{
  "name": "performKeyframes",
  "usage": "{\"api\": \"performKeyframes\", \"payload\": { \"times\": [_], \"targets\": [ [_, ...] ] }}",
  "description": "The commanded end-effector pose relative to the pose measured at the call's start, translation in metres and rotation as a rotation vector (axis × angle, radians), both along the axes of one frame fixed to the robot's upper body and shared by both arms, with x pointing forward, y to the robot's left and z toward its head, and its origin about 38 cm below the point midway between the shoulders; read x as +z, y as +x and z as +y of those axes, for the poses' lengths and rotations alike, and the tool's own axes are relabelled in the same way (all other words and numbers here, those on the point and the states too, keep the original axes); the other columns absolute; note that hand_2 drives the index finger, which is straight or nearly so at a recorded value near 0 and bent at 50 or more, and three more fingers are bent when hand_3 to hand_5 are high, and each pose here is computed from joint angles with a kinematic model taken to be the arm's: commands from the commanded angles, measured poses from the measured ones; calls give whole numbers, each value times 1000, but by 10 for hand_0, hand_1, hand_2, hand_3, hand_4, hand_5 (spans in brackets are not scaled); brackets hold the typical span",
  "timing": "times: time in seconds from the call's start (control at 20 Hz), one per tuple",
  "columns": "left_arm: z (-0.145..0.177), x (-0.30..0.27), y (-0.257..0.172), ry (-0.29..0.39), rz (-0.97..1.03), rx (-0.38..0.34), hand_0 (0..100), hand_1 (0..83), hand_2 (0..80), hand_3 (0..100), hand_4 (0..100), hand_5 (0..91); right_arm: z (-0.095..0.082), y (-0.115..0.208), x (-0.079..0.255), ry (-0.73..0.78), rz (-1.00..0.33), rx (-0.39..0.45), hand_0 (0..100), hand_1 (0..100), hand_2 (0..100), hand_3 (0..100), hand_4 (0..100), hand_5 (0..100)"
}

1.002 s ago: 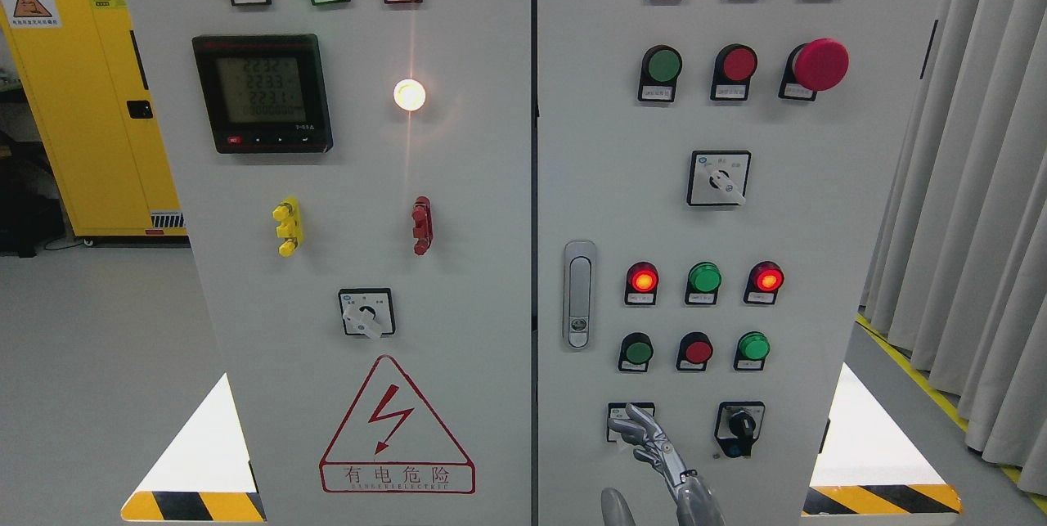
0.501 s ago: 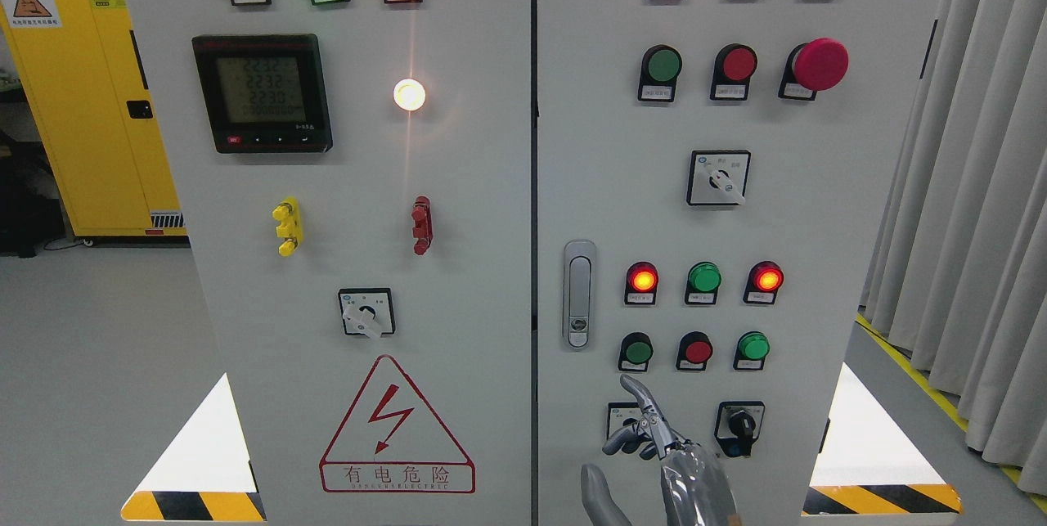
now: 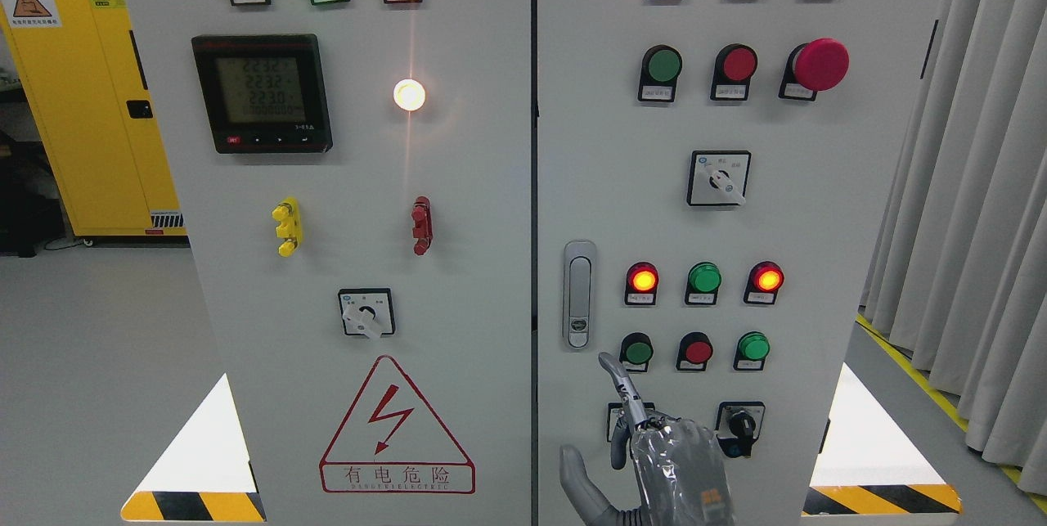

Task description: Release door handle

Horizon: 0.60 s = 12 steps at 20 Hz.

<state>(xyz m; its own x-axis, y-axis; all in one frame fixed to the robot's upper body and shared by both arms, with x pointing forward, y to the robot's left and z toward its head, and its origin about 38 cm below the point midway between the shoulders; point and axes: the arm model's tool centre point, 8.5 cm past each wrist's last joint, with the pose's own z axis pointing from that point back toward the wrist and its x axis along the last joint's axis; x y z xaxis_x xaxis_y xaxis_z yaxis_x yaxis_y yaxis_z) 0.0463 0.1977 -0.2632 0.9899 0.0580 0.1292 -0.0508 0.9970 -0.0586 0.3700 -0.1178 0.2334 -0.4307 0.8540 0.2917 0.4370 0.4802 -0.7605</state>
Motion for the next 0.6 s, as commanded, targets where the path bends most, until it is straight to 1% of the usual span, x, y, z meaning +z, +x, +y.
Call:
{"api": "performKeyframes", "payload": {
  "times": [0.0, 0.2, 0.45, 0.55],
  "targets": [
    [0, 0, 0, 0, 0, 0, 120, 556, 0, 0, 0, 0, 19, 7, 4, -89, -37, -33, 513, 286, 0, 1000, 1000, 1000],
    [0, 0, 0, 0, 0, 0, 120, 556, 0, 0, 0, 0, 19, 11, 1, -140, -37, -77, 513, 286, 0, 1000, 1000, 1000],
    [0, 0, 0, 0, 0, 0, 120, 556, 0, 0, 0, 0, 20, 19, 0, -153, -30, -87, 521, 285, 0, 1000, 1000, 1000],
    [0, 0, 0, 0, 0, 0, 120, 556, 0, 0, 0, 0, 18, 23, 2, -157, -24, -119, 523, 285, 0, 1000, 1000, 1000]
  ]
}}
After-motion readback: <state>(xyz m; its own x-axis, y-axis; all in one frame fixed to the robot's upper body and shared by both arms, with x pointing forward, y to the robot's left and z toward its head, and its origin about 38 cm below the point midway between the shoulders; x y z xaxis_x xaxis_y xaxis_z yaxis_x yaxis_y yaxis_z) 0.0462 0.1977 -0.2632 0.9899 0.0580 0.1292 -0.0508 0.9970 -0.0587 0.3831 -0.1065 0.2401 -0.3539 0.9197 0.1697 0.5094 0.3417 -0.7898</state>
